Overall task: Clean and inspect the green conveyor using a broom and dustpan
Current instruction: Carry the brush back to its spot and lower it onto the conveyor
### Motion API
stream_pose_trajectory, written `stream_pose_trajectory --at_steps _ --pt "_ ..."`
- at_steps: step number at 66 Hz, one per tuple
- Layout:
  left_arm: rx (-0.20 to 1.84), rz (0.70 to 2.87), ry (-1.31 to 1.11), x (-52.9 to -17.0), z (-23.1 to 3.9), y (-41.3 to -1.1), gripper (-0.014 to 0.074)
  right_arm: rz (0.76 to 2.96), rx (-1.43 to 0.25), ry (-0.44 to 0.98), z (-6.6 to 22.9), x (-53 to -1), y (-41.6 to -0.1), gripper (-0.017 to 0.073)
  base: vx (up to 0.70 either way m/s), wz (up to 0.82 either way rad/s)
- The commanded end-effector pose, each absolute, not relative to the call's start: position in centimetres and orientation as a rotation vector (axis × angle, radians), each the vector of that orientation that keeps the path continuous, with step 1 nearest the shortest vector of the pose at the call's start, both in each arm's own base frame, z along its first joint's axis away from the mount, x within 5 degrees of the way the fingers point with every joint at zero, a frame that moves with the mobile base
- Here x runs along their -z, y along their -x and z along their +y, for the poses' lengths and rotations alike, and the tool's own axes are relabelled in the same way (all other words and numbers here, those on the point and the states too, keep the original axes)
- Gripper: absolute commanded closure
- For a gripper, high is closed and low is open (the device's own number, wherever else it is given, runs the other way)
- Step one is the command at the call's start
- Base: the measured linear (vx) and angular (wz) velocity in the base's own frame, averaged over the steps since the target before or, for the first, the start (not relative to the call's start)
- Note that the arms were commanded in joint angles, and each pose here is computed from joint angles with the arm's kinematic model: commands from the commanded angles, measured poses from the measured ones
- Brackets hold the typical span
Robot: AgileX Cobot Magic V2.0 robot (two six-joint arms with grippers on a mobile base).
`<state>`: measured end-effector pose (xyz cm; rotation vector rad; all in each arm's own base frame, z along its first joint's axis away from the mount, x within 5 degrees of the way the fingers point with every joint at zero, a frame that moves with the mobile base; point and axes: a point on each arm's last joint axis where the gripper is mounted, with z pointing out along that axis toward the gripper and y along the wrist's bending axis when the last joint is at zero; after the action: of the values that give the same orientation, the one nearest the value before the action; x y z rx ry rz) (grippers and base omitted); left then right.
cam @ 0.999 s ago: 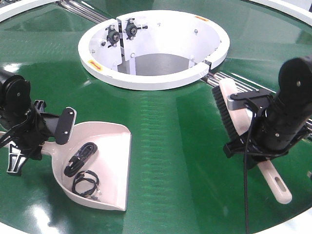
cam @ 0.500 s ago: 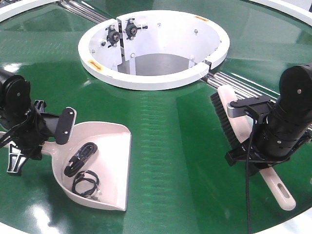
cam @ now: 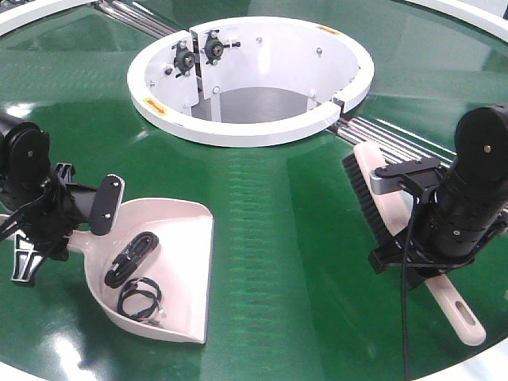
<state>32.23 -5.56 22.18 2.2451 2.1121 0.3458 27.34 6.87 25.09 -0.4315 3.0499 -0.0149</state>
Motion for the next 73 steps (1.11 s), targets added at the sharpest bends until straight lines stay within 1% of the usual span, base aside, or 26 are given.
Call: stream_pose_trajectory --at_steps 1,14,21,25,32,45,55,60,73 --pt "-0.368 2.079 -2.224 -23.8 -5.8 -32.0 0.0600 2.979 0.019 0.447 6.6 -26.9 -27.2 0.0561 0.00 0.00" --pt "-0.369 2.079 -2.227 -23.8 -5.8 -32.0 0.0594 2.978 0.020 0.458 6.6 -26.9 -27.2 0.0561 0.00 0.00" --pt "-0.358 2.091 -2.235 -23.8 -5.7 -31.8 0.0565 2.977 0.020 0.458 6.6 -26.9 -27.2 0.0561 0.00 0.00" --pt "-0.352 2.098 -2.241 -23.8 -5.7 -31.8 0.0534 2.976 0.020 0.458 6.6 -26.9 -27.2 0.0561 0.00 0.00" --pt "-0.340 2.111 -2.251 -23.8 -5.7 -31.6 0.0457 2.975 0.019 0.456 6.6 -26.9 -27.2 0.0561 0.00 0.00" --pt "-0.339 2.113 -2.253 -23.8 -5.7 -31.6 0.0273 3.003 0.022 0.417 6.6 -26.4 -27.5 0.0561 0.00 0.00" --pt "-0.331 2.124 -2.259 -23.8 -5.6 -31.4 0.0178 3.051 0.032 0.421 6.6 -25.1 -28.0 0.0561 0.00 0.00" --pt "-0.321 2.134 -2.266 -23.8 -5.6 -31.3 0.0158 3.074 0.038 0.425 6.7 -24.3 -28.4 0.0561 0.00 0.00" --pt "-0.290 2.166 -2.291 -23.8 -5.5 -30.9 0.0161 3.151 0.057 0.435 7.0 -22.3 -29.5 0.0550 0.00 0.00"
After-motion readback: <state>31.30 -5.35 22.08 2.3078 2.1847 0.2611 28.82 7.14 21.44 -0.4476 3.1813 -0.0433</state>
